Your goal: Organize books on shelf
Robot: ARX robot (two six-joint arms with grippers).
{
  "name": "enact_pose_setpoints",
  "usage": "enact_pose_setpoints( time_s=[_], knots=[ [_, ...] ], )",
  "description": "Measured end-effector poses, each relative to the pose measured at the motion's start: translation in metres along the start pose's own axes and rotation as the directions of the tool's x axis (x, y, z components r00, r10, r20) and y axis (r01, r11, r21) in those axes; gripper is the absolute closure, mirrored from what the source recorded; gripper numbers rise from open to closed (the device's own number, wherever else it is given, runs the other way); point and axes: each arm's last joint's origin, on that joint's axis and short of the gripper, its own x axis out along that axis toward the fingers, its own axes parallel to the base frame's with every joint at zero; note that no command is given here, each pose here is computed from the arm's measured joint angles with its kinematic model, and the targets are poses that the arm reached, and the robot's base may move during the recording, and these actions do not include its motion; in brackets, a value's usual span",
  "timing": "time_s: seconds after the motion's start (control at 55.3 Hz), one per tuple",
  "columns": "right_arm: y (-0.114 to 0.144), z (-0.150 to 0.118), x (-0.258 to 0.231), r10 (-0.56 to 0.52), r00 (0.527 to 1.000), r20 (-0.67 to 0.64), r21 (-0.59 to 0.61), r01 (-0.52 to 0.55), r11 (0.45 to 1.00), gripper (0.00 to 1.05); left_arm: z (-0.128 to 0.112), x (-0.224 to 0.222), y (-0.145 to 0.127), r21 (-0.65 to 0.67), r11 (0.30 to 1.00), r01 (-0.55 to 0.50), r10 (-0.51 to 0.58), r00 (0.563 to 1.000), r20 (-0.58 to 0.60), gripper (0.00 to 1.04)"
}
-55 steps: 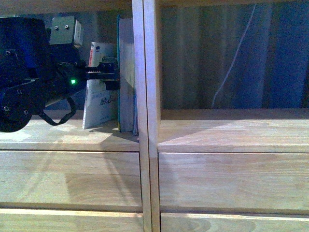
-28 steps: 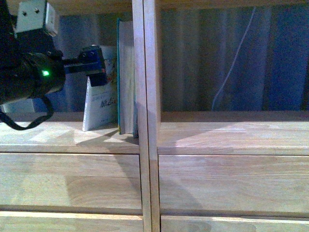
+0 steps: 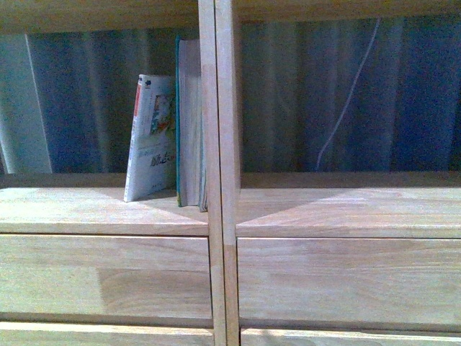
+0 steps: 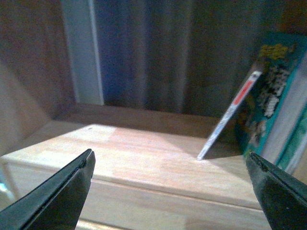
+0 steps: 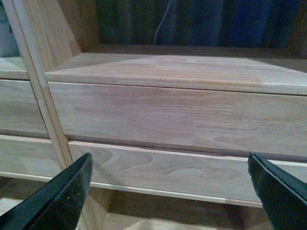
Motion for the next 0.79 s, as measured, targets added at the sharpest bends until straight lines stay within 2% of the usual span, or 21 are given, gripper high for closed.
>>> enact_pose_setpoints(
  time_s=[0.181,0.361,0.416,0.452,0.56,0.614,0.795],
  knots=[
    [0.000,0.000,0.000,0.000,1.000,0.000,0.000,0.000,1.000,0.07,-0.023,-0.049,0.013,0.002,0.998,-0.057,0.057,0.997,-0.058,0.08],
    [0.000,0.000,0.000,0.000,1.000,0.000,0.000,0.000,1.000,0.07,-0.058,-0.091,0.004,-0.025,0.999,-0.046,0.043,0.993,-0.106,0.08],
    [0.000,0.000,0.000,0.000,1.000,0.000,0.000,0.000,1.000,0.07,-0.067,-0.102,0.000,-0.019,0.999,0.033,-0.035,0.993,-0.117,0.17],
    [0.000,0.000,0.000,0.000,1.000,0.000,0.000,0.000,1.000,0.07,-0.081,-0.113,-0.004,-0.021,0.995,0.102,-0.104,0.989,-0.110,0.27],
    [0.000,0.000,0.000,0.000,1.000,0.000,0.000,0.000,1.000,0.07,-0.100,-0.118,-0.003,-0.021,0.992,0.123,-0.125,0.987,-0.103,0.45],
    [0.000,0.000,0.000,0.000,1.000,0.000,0.000,0.000,1.000,0.07,-0.108,-0.119,0.000,-0.019,0.991,0.130,-0.131,0.985,-0.109,0.57],
    [0.000,0.000,0.000,0.000,1.000,0.000,0.000,0.000,1.000,0.07,-0.112,-0.119,0.008,-0.021,0.991,0.130,-0.131,0.987,-0.091,0.87]
  ],
)
